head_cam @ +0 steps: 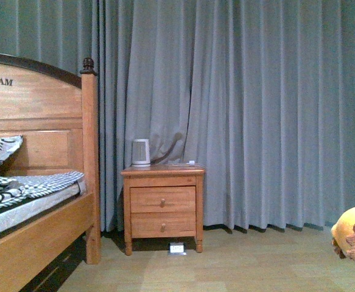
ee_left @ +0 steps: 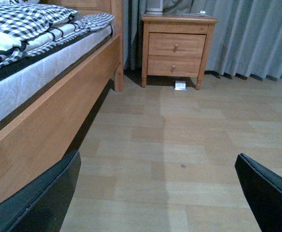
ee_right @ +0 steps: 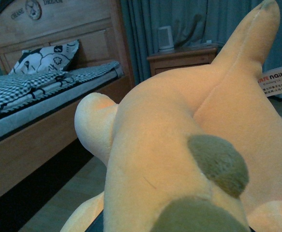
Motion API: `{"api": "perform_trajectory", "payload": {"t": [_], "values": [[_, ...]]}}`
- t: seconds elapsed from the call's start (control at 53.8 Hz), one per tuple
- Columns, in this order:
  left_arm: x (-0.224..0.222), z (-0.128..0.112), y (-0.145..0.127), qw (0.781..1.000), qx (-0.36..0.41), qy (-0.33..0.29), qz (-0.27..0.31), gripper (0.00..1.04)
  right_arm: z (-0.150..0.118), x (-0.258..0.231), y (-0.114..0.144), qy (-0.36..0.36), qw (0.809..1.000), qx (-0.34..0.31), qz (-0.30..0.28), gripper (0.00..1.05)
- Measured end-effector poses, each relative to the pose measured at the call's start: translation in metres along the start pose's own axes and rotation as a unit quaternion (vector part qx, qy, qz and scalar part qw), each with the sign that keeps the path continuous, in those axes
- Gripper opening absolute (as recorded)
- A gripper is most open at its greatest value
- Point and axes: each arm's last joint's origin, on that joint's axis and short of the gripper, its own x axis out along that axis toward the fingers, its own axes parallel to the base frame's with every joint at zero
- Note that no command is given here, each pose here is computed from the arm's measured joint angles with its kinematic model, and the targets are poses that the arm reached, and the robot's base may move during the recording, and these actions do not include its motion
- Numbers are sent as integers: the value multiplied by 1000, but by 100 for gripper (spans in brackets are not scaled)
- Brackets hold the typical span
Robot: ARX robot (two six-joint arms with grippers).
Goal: Put away toys
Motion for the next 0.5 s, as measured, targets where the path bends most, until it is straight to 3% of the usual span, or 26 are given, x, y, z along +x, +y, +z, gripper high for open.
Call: {"api": "perform_trajectory", "payload": {"t": [0.501], "values": [[0, 0, 0, 1000, 0, 0, 0, 99, 0, 0, 0, 0, 1000, 0, 0, 18]]}}
